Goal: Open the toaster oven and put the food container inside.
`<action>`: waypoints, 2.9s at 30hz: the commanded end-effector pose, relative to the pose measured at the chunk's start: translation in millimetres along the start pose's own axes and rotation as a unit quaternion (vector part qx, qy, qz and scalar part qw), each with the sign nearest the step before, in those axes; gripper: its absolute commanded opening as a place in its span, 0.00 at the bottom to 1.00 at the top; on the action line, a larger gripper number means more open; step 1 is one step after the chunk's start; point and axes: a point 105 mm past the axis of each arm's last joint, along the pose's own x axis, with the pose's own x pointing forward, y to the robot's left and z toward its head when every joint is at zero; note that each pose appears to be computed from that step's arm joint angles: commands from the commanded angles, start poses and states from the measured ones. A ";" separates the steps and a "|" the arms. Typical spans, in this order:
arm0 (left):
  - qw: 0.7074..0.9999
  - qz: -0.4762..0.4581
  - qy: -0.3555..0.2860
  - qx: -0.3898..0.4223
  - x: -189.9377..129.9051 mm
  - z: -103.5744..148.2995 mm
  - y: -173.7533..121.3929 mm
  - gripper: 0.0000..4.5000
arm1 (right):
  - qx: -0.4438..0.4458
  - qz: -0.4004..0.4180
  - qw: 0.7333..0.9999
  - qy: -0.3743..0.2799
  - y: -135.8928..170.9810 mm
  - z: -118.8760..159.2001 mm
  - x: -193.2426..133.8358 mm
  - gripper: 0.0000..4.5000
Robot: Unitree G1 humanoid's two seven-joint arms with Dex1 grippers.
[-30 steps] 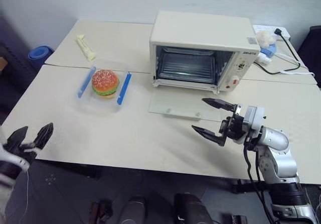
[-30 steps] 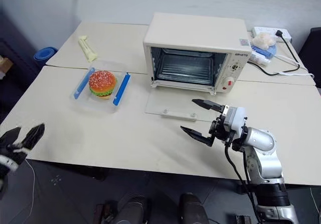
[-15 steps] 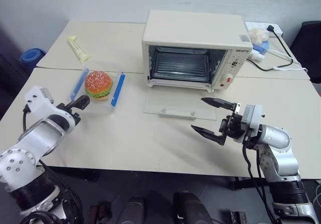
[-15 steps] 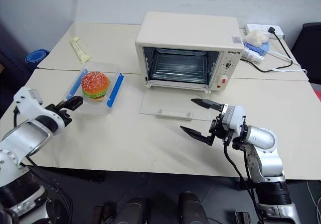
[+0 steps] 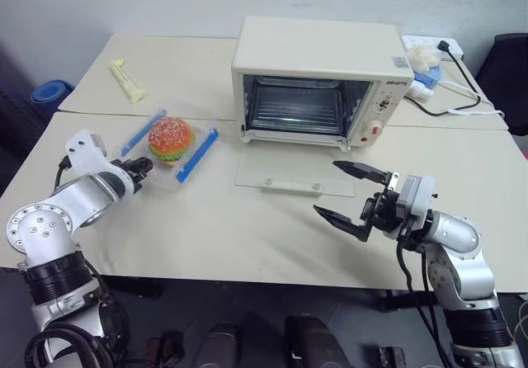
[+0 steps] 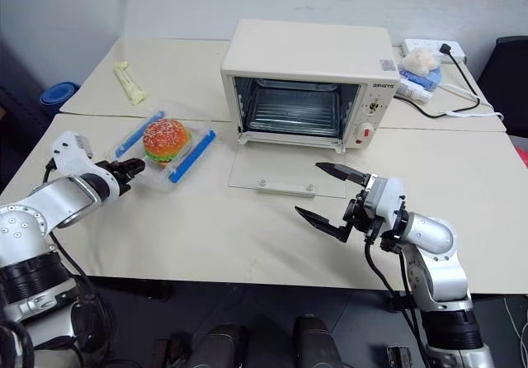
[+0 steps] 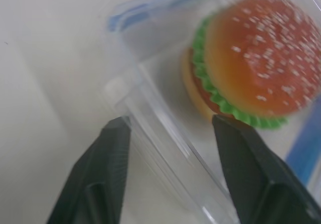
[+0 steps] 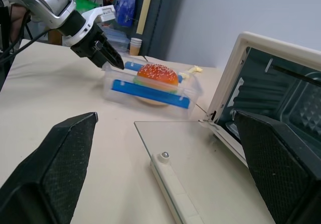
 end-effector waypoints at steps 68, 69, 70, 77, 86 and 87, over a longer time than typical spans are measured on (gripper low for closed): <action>0.890 -0.373 0.029 0.260 -15.4 22.8 -138.1 0.53 | 0.080 -0.103 0.983 0.131 22.7 4.8 -44.5 0.71; 0.873 -0.393 0.031 0.285 -19.7 19.0 -133.7 0.48 | 0.088 -0.091 0.983 0.134 25.4 3.3 -38.7 0.64; 0.855 -0.405 0.045 0.321 -22.0 9.8 -125.1 0.41 | 0.098 -0.074 0.982 0.142 29.5 -0.1 -31.6 0.56; 0.736 -0.524 0.042 0.427 -27.5 -62.4 -131.1 0.00 | 0.102 -0.023 0.977 0.185 24.2 -33.4 5.9 0.01; 0.774 -0.505 -0.056 0.379 6.6 -67.4 -171.5 0.00 | 0.069 -0.067 0.977 0.189 -20.3 -52.1 30.7 0.01; 0.778 -0.501 -0.060 0.376 9.5 -67.3 -173.1 0.00 | 0.063 -0.072 0.977 0.188 -24.7 -52.3 31.7 0.01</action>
